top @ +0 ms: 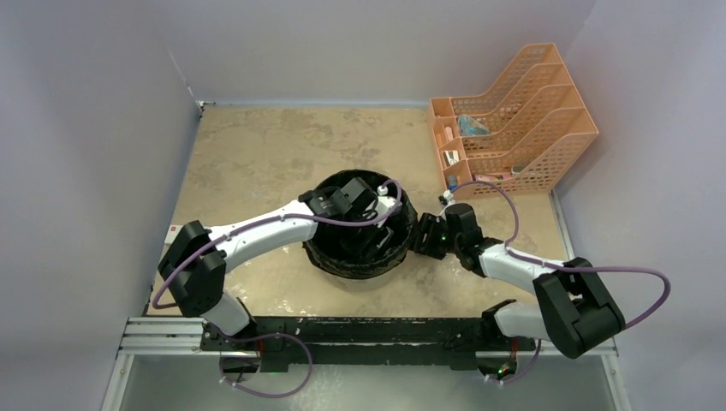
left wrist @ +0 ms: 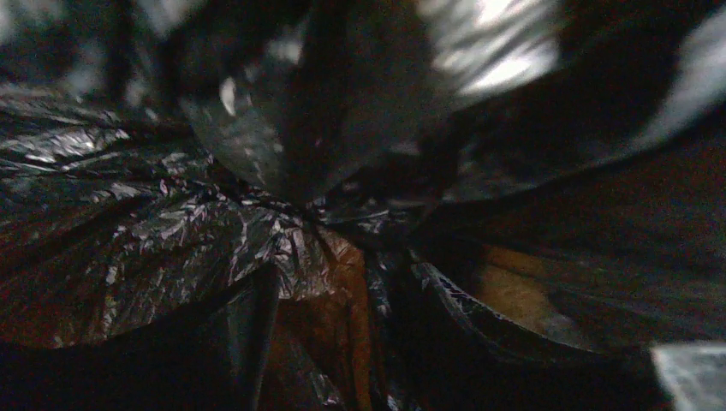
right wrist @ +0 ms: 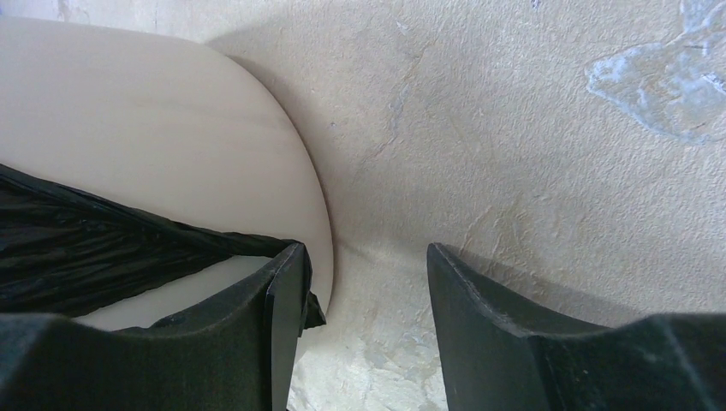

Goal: Put the trash bags into the trash bin

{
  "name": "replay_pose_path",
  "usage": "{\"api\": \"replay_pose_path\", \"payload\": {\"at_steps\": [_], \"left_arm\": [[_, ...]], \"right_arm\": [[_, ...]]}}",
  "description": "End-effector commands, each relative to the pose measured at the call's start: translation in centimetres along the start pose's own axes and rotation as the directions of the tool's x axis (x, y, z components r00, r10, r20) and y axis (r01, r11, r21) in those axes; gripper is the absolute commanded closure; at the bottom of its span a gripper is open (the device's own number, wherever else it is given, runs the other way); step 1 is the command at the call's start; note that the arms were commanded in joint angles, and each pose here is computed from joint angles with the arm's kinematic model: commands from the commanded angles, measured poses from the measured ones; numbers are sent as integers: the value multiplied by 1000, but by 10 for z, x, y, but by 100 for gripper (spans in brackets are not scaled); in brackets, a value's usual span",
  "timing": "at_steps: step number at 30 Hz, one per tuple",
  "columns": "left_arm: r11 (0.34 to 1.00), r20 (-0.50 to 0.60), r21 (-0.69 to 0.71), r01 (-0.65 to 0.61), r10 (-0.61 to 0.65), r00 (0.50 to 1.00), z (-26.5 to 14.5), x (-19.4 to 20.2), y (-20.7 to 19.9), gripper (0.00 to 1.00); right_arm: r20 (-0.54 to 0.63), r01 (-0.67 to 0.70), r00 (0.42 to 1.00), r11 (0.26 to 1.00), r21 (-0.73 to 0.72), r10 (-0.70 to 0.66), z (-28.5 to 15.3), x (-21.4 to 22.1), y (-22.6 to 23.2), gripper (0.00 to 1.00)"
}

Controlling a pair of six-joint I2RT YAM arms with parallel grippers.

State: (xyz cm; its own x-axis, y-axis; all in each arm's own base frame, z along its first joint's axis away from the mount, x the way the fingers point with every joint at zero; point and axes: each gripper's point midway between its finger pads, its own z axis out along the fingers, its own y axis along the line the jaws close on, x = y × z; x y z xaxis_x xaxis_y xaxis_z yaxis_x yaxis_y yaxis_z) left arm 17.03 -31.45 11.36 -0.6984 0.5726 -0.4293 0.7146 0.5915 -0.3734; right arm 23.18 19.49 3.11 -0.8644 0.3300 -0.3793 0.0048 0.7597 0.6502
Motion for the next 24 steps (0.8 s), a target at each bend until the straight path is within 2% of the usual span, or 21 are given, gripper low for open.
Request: {"api": "replay_pose_path", "payload": {"at_steps": [1,7,10,12,15,19,24], "left_arm": [[1000,-33,25,-8,9,999,13,16,2,45],[997,-87,77,6,1,996,34,26,1,48],[997,-163,67,27,-15,986,45,39,7,46],[998,-199,53,39,-28,980,50,47,11,48],[995,-174,92,42,-26,984,51,51,7,47],[988,-206,151,41,-9,978,57,63,1,46],[989,-223,140,43,-10,975,66,68,7,45]], "right_arm": [[5,29,1000,1000,-7,-29,-3,-1,2,43],[3,32,999,999,-8,-32,-4,-4,6,42],[6,30,1000,999,-11,-30,-6,-6,9,38],[27,21,999,999,-25,-20,-10,-10,14,37],[64,21,998,998,-57,-17,-19,-17,25,36],[88,5,996,998,-68,1,-30,-21,32,35],[95,15,995,997,-70,-8,-34,-25,36,34]]}}
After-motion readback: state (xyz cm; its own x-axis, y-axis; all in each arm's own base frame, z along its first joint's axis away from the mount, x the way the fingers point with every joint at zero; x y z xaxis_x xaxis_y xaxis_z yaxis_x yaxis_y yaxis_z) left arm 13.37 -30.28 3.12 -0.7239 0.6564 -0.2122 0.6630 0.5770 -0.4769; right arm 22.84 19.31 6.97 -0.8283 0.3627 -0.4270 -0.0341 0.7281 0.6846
